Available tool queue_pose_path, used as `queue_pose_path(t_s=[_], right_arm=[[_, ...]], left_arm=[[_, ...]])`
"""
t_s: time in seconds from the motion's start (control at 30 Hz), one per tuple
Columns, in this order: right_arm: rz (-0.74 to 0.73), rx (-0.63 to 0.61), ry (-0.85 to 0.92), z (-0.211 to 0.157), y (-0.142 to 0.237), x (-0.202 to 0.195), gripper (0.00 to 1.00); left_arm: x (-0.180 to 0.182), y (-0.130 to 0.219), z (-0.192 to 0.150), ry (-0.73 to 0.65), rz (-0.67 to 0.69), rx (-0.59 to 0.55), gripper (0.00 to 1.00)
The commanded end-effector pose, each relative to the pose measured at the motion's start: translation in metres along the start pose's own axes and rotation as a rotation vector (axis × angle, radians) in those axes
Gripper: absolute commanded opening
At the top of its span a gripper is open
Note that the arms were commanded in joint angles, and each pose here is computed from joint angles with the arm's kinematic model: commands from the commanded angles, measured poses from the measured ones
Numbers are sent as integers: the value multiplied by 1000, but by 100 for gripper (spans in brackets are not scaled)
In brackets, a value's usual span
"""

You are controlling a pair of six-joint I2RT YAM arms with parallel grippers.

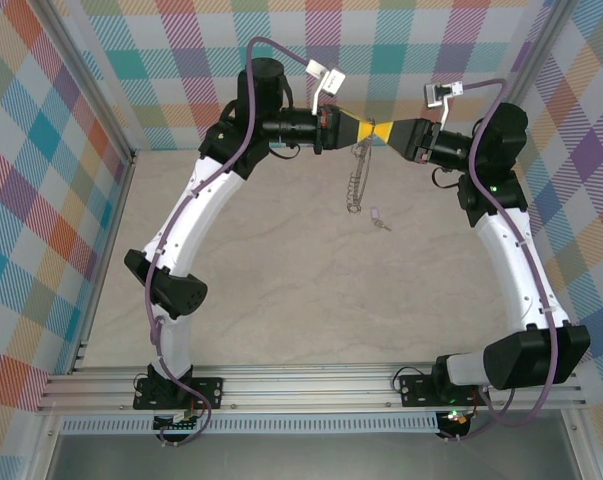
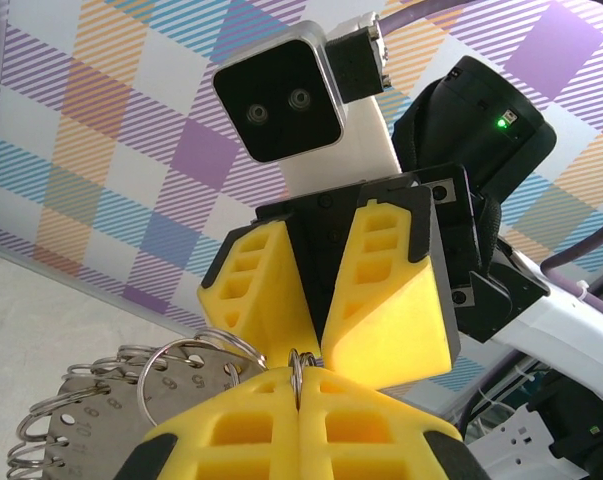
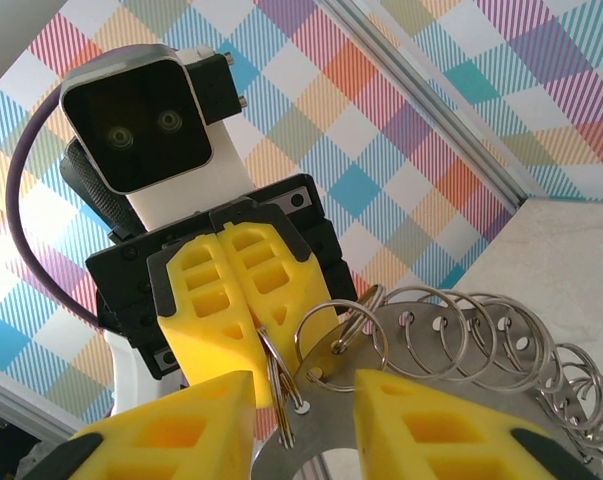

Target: Put the keys on the keyring

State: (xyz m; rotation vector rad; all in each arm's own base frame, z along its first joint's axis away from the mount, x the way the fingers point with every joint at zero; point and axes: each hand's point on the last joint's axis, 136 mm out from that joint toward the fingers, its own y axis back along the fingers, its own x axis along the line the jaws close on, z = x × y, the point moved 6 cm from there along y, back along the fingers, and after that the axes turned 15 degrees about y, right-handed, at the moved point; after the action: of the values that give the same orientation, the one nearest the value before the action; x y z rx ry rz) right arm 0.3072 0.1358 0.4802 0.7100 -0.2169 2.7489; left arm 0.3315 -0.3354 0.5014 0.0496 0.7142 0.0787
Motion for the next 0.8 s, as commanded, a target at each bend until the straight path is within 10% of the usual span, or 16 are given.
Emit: queue_pose_path(t_s=[0.0,0.33,0.47,0.77], right_arm=[[46,-6,78,11,-1,16,25],[48,2,87,10,-2,14,0],[3,0,113,10,0,13,0],[-5,-21,128,17,-2,12,0]], left_arm=[[-10,7,8,-55,-33,-17,0],[-3,5,11,-46,-11,-32,2],[9,15,20,-21,111,-101,44],[3,39,35,19,125,-200,67]])
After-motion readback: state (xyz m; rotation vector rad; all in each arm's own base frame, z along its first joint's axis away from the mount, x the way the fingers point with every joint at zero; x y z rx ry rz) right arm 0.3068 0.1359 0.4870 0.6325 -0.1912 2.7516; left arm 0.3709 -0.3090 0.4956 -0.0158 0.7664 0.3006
